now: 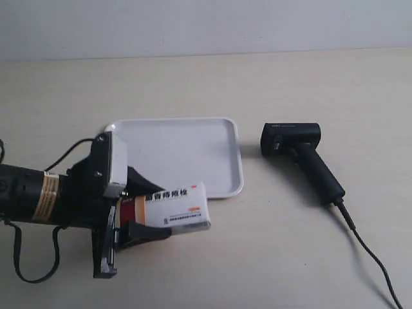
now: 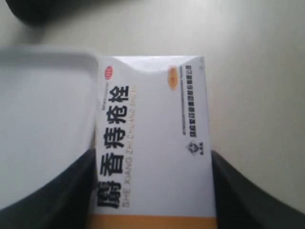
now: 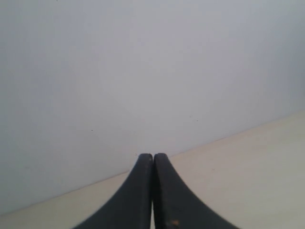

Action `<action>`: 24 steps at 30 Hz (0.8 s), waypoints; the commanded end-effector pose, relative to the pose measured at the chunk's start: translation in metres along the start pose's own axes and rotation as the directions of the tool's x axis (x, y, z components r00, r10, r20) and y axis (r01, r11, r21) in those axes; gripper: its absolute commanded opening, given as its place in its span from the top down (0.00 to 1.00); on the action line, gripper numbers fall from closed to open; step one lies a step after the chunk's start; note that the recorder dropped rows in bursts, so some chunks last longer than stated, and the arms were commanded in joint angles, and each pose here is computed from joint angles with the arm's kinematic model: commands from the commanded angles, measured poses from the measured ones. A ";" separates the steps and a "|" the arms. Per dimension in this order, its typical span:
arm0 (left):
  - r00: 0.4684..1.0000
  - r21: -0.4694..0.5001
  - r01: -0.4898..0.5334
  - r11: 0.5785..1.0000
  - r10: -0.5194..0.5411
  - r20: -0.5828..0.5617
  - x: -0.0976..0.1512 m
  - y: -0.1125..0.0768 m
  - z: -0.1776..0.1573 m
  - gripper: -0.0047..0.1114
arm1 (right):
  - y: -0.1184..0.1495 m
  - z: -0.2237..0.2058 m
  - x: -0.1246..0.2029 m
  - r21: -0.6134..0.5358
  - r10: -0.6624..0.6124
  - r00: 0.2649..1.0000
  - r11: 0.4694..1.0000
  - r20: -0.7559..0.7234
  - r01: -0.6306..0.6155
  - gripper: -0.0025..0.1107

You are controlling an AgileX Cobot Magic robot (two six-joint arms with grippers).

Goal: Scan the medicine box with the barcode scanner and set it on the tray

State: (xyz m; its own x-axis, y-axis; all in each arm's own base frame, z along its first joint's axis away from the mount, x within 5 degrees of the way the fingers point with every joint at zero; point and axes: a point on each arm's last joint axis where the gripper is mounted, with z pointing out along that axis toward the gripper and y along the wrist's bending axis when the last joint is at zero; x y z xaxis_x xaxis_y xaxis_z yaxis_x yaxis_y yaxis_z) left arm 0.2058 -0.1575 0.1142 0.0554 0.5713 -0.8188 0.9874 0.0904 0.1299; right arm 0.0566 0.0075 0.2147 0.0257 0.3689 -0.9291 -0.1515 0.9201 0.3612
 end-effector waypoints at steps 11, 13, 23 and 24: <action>0.996 -0.079 -0.084 0.993 0.081 -0.042 -0.077 0.065 -0.036 0.96 | 0.030 0.100 0.019 -0.046 -0.111 0.803 0.994 -0.585 0.104 0.90; 0.995 -0.071 -0.089 0.993 0.085 -0.062 -0.070 0.069 -0.029 0.96 | 0.041 0.123 0.037 -0.105 -0.178 0.734 0.984 -0.656 0.145 0.80; 0.995 -0.080 -0.025 0.996 0.018 -0.094 -0.030 0.099 -0.026 0.96 | 0.049 0.213 0.111 -0.216 -0.329 0.482 0.937 -0.812 0.276 0.12; 0.997 -0.080 -0.021 0.997 0.014 -0.081 -0.029 0.102 -0.029 0.96 | 0.048 0.217 0.118 -0.225 -0.338 0.464 0.933 -0.819 0.282 0.09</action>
State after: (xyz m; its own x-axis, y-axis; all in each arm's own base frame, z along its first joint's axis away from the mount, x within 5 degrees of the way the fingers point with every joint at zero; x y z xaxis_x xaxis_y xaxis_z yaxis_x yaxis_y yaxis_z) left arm 0.2933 -0.1488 0.1668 0.0766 0.6649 -0.7430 0.9691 0.1257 0.2123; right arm 0.2553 0.1169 0.1559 -0.7379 -0.1780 -0.6510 -0.3127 0.9450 0.0961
